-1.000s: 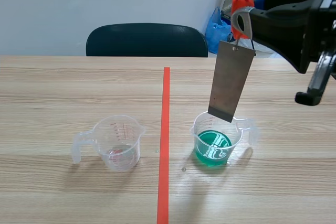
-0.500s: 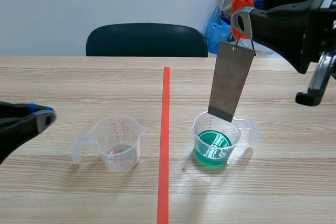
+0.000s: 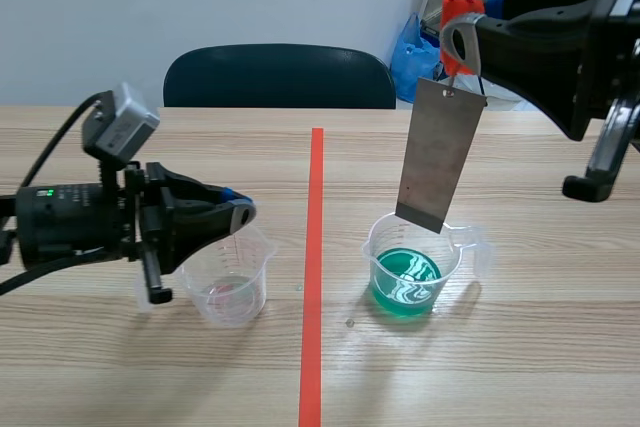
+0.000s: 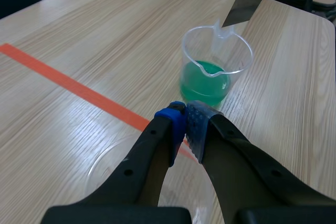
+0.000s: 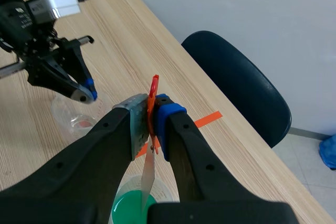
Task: Do the redox reaction experiment
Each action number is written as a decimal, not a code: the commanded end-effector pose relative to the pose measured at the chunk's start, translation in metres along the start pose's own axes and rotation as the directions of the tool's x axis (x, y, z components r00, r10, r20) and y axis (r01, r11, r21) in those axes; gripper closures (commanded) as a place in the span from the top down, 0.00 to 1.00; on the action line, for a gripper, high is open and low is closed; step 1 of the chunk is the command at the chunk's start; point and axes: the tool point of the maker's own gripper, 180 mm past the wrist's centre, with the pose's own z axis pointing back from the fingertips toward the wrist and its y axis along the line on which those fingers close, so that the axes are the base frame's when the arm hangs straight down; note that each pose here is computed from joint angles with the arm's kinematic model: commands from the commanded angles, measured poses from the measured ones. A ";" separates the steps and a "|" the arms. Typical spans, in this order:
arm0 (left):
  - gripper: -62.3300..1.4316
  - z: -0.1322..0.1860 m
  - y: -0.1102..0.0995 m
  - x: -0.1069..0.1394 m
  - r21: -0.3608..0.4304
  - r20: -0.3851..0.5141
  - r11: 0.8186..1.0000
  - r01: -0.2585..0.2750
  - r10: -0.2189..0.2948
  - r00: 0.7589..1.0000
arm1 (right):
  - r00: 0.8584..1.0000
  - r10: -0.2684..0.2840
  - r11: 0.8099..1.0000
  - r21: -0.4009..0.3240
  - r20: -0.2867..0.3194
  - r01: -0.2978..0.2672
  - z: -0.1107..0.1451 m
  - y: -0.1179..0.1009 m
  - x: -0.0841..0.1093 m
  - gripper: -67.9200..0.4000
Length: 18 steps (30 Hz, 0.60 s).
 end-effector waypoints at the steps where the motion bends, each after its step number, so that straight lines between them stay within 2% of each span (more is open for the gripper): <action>1: 0.06 -0.010 -0.003 0.012 -0.015 0.047 1.000 -0.009 0.010 0.999 | 1.000 0.017 1.000 -0.008 0.018 -0.017 0.000 -0.006 0.007 0.01; 5: 0.06 -0.033 -0.007 0.011 -0.047 0.043 0.998 -0.040 0.042 0.998 | 1.000 0.017 1.000 -0.008 0.018 -0.017 0.000 -0.006 0.007 0.01; 12: 0.06 -0.068 -0.021 0.006 -0.108 -0.006 0.992 -0.059 0.059 0.998 | 1.000 0.017 1.000 -0.008 0.018 -0.017 0.000 -0.006 0.007 0.01; 18: 0.07 -0.089 -0.035 0.008 -0.151 -0.034 0.981 -0.119 0.115 0.993 | 1.000 0.017 1.000 -0.008 0.018 -0.017 0.000 -0.006 0.006 0.01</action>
